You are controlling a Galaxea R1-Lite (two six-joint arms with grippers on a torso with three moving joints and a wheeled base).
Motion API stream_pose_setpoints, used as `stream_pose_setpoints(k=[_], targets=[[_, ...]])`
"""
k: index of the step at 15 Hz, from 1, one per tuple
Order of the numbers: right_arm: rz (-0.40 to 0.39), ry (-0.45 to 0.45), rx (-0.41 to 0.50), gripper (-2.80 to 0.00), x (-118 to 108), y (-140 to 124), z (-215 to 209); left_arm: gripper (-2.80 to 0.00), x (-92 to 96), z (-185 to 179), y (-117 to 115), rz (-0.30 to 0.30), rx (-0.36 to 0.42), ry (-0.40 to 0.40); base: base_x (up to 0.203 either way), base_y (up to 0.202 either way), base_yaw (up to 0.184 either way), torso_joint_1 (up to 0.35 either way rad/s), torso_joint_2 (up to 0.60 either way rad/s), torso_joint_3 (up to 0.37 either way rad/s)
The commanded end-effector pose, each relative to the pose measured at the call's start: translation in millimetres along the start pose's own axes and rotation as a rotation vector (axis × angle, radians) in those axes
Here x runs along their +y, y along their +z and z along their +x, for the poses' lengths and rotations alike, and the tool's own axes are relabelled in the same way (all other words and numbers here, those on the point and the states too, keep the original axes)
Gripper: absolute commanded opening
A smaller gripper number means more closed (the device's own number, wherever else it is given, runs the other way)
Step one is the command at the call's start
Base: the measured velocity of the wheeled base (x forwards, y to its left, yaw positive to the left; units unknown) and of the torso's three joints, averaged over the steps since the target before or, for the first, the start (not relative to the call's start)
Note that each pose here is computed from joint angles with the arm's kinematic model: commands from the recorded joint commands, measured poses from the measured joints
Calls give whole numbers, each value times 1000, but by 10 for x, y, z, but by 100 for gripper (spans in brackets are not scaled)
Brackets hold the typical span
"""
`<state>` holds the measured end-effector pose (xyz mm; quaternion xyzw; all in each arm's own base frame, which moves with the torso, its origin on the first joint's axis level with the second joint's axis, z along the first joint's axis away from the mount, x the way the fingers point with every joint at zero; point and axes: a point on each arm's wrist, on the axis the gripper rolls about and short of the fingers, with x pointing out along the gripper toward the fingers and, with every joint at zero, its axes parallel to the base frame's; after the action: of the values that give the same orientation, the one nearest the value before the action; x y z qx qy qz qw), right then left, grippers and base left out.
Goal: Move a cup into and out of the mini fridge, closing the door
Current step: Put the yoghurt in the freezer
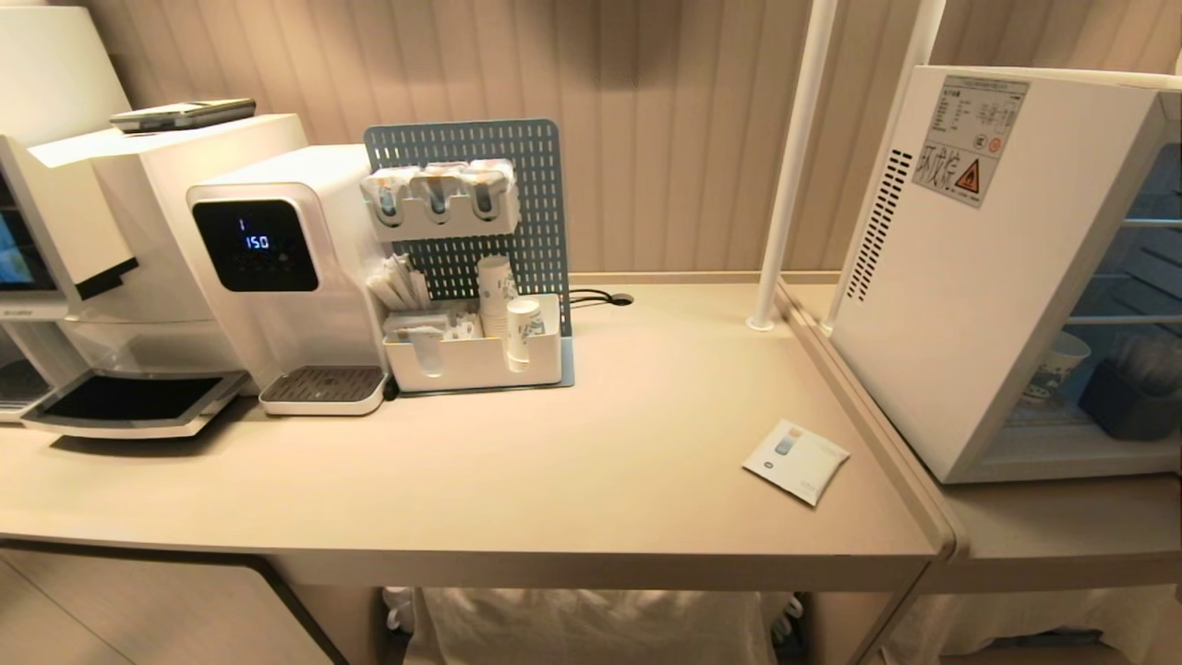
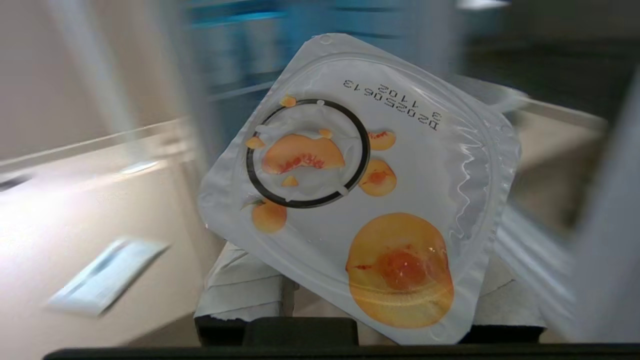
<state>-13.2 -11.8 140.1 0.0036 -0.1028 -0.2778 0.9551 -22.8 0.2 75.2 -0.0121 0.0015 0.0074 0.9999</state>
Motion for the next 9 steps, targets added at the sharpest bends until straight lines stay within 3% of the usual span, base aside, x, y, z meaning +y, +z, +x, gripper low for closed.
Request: stream_pose_setpoints(k=[1, 3, 6, 8, 9], targets=[[36, 272, -129, -280, -66, -153, -229, -280, 0, 2, -4, 0, 3, 1, 0, 0, 0, 0, 0, 0], [-51, 415, 16, -280, -21, -422, -236, -280, 0, 2, -4, 0, 3, 1, 0, 0, 0, 0, 0, 0], [-59, 555, 127, -280, 9, -547, -257, -280, 0, 1, -4, 0, 1, 1, 0, 0, 0, 0, 0, 0], [-112, 588, 240, -280, 0, -634, -290, -280, 0, 1, -4, 2, 1, 1, 0, 0, 0, 0, 0, 0], [-114, 591, 237, -280, -1, -625, -291, -280, 0, 1, -4, 12, 1, -1, 0, 0, 0, 0, 0, 0]])
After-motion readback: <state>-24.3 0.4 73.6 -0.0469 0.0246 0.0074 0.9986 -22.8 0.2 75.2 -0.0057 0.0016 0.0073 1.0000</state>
